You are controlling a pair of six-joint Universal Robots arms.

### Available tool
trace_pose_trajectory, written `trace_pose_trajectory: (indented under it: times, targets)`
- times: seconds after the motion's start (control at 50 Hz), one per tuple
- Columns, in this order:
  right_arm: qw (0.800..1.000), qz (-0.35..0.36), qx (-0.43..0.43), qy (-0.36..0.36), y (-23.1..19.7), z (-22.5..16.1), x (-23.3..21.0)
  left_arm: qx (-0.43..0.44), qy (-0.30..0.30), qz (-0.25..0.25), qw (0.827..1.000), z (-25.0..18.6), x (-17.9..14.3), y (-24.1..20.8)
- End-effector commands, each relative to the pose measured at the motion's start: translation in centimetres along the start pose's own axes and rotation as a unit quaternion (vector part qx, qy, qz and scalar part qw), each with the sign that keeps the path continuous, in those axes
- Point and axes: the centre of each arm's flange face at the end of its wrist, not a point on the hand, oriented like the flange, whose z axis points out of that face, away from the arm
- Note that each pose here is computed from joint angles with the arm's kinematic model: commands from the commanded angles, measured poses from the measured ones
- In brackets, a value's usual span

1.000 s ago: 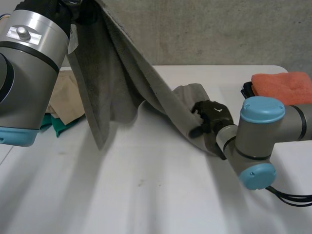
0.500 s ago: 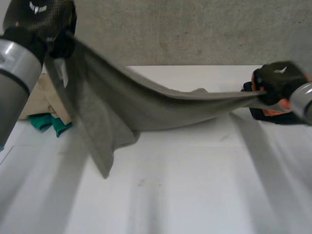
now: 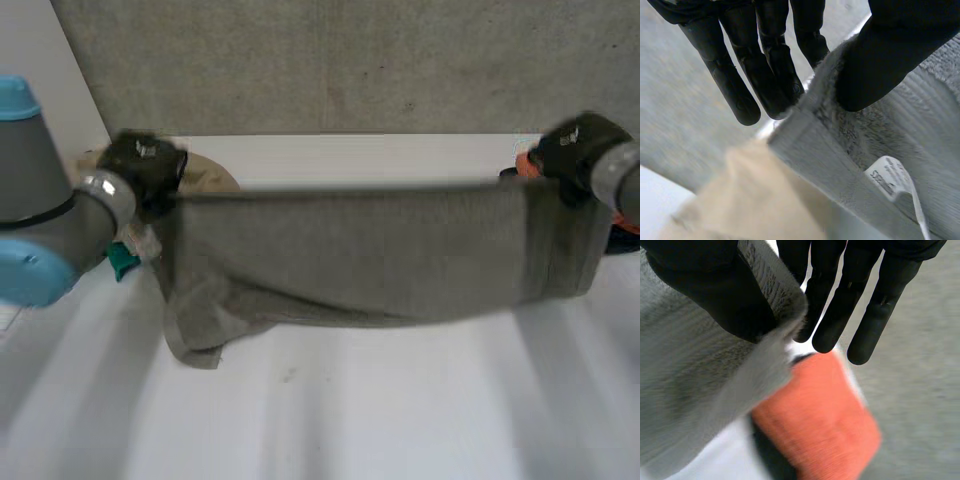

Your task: Fold the laundry.

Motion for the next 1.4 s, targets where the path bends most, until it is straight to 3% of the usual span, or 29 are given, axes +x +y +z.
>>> trace_pose_trajectory:
  times: [0.02,0.04,0.08,0.1,0.12,0.18,0.28,0.42,0.5,0.66,0.82,0.92,1.0,1.12,1.22,1.4]
  targets:
    - [0.951,0.045,0.206,0.227,-6.5,3.2,6.5,0.275,-0.185,0.033,0.943,4.2,-6.9,-9.8]
    - [0.924,0.062,0.265,0.268,-8.0,2.9,8.1,0.308,-0.208,0.034,0.928,4.1,-7.6,-10.8]
    - [0.893,0.076,0.322,0.304,-9.3,2.2,9.6,0.354,-0.246,0.033,0.902,3.7,-8.7,-12.3]
    - [0.876,0.083,0.349,0.321,-9.9,1.8,10.2,0.396,-0.274,0.033,0.876,3.2,-9.5,-13.7]
    - [0.855,0.090,0.383,0.339,-10.5,1.5,10.8,0.409,-0.280,0.032,0.868,3.1,-9.4,-14.0]
    - [0.840,0.094,0.408,0.345,-10.6,1.5,10.7,0.402,-0.277,0.022,0.873,3.1,-9.3,-13.6]
    - [0.868,0.107,0.373,0.309,-8.8,3.2,8.8,0.340,-0.226,-0.008,0.913,3.9,-7.3,-9.7]
    - [0.930,0.112,0.298,0.182,-3.7,6.3,2.0,0.260,-0.181,-0.017,0.948,3.8,-4.3,-4.4]
    - [0.952,0.117,0.254,0.126,-0.8,7.1,-1.5,0.197,-0.121,-0.018,0.973,3.3,-0.9,-0.4]
    - [0.985,0.121,0.120,0.015,4.4,5.6,-7.2,0.060,-0.005,-0.012,0.998,-0.6,3.8,5.3]
    - [0.993,0.051,-0.048,-0.093,7.6,-2.3,-7.3,-0.092,0.071,0.058,0.992,-10.2,4.5,7.0]
    - [0.974,-0.026,-0.146,-0.171,9.0,-9.2,-6.3,-0.191,0.136,0.086,0.968,-17.0,5.1,7.2]
    - [0.963,-0.067,-0.162,-0.202,9.0,-12.2,-5.8,-0.221,0.174,0.094,0.955,-20.8,5.3,6.3]
    - [0.975,-0.062,-0.138,-0.160,8.8,-11.2,-4.9,-0.169,0.140,0.110,0.969,-18.4,4.8,5.5]
    - [0.987,-0.024,-0.105,-0.121,9.7,-6.6,-5.7,-0.136,0.115,0.112,0.978,-13.8,4.7,5.9]
    - [0.998,-0.044,0.016,-0.047,6.7,0.0,-7.9,-0.114,0.056,0.138,0.982,-5.9,5.8,6.7]
